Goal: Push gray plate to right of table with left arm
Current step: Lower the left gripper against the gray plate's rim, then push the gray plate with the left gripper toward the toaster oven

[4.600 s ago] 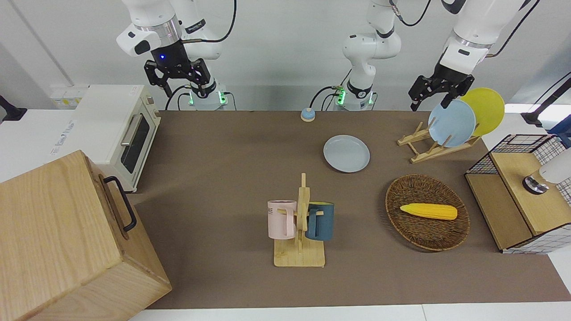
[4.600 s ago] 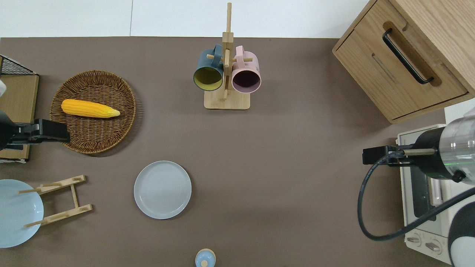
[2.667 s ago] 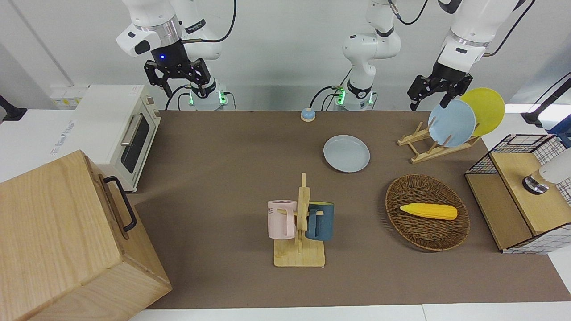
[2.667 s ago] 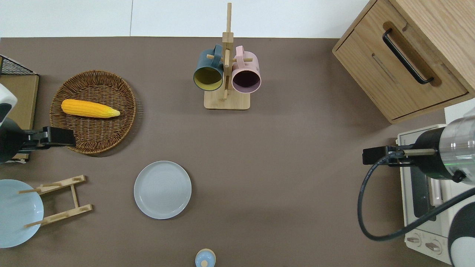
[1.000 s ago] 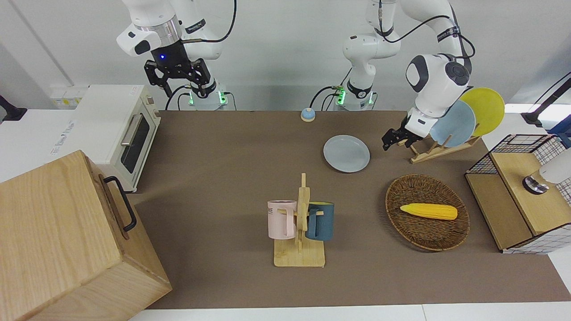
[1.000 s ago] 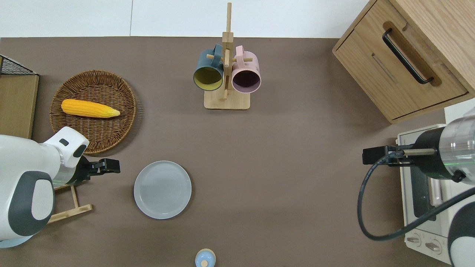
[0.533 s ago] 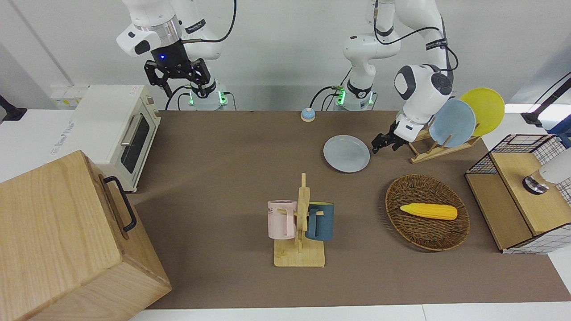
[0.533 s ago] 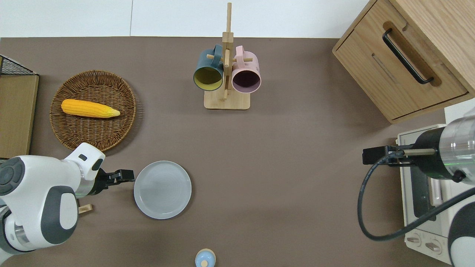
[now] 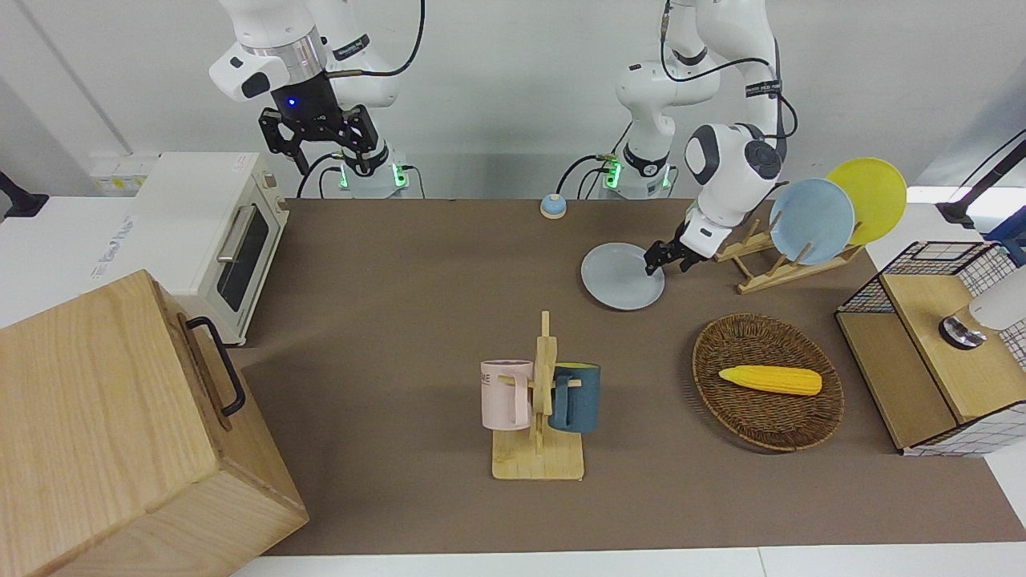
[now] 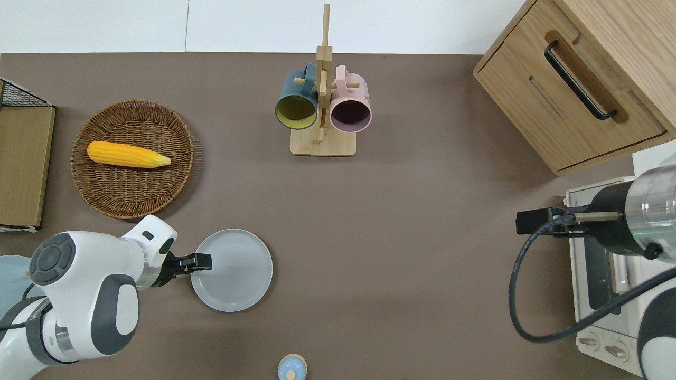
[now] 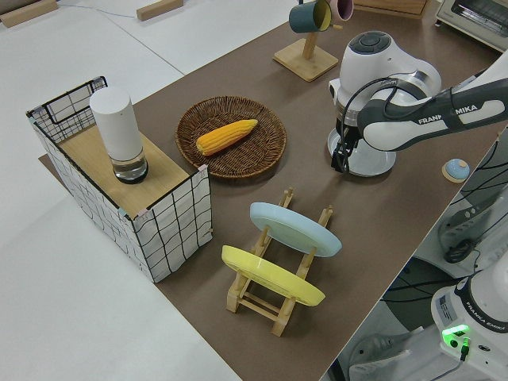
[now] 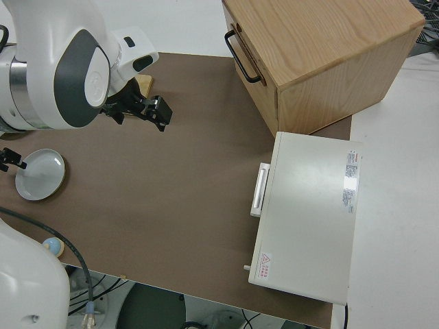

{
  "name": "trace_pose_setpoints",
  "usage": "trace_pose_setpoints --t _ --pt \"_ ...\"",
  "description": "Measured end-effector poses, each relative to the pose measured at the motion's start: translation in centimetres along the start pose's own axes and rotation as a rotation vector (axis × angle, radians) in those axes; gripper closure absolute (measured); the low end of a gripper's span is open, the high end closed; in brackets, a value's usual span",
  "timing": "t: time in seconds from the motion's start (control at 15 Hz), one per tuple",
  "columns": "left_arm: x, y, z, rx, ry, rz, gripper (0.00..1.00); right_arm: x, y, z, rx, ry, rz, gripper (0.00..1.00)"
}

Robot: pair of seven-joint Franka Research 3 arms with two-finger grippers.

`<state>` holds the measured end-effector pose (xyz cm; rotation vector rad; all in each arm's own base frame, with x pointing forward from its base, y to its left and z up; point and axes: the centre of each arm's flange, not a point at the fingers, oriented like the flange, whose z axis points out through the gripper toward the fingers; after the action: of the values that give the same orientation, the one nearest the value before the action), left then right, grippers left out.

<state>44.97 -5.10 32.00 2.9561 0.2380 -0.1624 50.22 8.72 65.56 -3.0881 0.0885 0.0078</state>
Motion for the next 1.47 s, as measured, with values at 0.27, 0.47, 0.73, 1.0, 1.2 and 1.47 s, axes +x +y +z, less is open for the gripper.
trace_pose_setpoints --t 0.27,0.47,0.73,1.0,1.2,1.47 --pt "-0.7 0.4 1.0 0.009 -0.015 0.014 0.13 0.0 0.0 0.0 0.0 0.0 0.0 0.0" --pt "-1.2 0.7 1.8 0.015 -0.021 0.032 0.29 0.0 0.0 0.0 0.0 0.0 0.0 0.0" --pt "-1.6 0.5 2.4 0.019 -0.026 0.036 0.5 0.0 0.0 0.0 0.0 0.0 0.0 0.0" --pt "-1.7 0.4 2.6 0.02 -0.028 0.037 0.92 0.0 0.0 0.0 0.0 0.0 0.0 0.0" --pt "-1.7 0.5 2.3 0.017 -0.02 0.037 0.97 0.0 0.0 0.0 0.0 0.0 0.0 0.0" --pt "-1.7 0.5 2.3 0.017 -0.02 0.037 0.97 0.0 0.0 0.0 0.0 0.0 0.0 0.0"
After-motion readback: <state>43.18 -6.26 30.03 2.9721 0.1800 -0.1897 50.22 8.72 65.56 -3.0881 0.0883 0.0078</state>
